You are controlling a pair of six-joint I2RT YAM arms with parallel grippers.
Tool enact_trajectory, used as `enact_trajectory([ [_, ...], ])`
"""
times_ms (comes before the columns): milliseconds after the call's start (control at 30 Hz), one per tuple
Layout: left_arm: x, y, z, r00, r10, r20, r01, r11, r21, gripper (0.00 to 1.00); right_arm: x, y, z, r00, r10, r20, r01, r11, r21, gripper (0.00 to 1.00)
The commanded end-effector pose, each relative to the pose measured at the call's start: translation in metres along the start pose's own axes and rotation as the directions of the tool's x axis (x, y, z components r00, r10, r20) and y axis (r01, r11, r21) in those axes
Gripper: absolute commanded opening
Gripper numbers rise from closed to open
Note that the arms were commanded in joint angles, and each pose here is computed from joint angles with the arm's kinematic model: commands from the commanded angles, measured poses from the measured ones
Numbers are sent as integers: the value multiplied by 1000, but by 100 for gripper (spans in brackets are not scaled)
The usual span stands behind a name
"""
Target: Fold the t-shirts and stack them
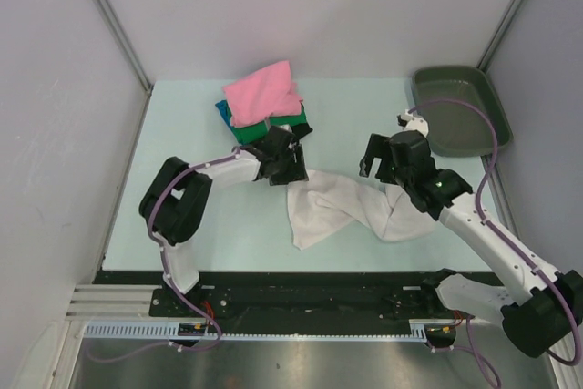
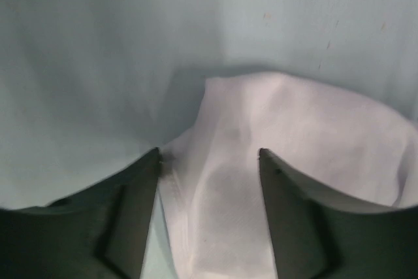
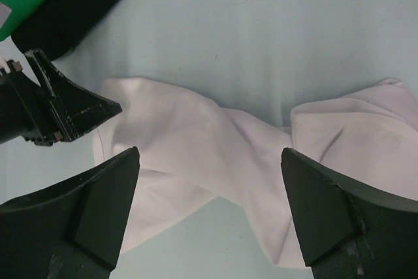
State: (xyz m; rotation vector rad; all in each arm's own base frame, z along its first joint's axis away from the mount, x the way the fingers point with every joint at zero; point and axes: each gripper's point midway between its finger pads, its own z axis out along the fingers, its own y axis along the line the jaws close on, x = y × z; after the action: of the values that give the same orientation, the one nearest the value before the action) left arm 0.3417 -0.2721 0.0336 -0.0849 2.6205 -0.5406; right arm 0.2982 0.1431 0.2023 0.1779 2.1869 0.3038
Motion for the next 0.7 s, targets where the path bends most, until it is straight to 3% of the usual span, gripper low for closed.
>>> enact_trajectory([
  [0,-4,-8,17,1000,17,3,-17,1000,-11,59,9,-11,-8,1000,-9,-12,8,1000,-9,94],
  [67,-4,-12,20,1000,21,-2,-21,1000,-4,41,10,-17,-11,1000,2,-10,-2,1000,-3,94],
  [133,-5,-14,18,1000,19,3,-19,1000,-5,1,14,-25,-13,1000,14,-10,-14,1000,4,94],
  [233,-14,-22,-1,999,30,44,-31,999,20,0,18,-33,-15,1000,25,-15,-25,1000,16,94],
  [333,-41,-43,-49,988,45,148,-57,995,81,0,16,-38,-22,999,32,3,-32,999,22,94],
  [467,-84,-82,-165,936,43,350,-126,968,218,0,16,-54,-26,998,50,30,-52,996,79,94],
  [567,-94,-94,-246,883,25,469,-182,939,293,0,14,-69,-24,995,81,54,-87,988,129,93],
  [667,-82,-85,-291,863,24,504,-207,929,308,0,20,-76,-11,995,97,29,-100,983,153,93],
])
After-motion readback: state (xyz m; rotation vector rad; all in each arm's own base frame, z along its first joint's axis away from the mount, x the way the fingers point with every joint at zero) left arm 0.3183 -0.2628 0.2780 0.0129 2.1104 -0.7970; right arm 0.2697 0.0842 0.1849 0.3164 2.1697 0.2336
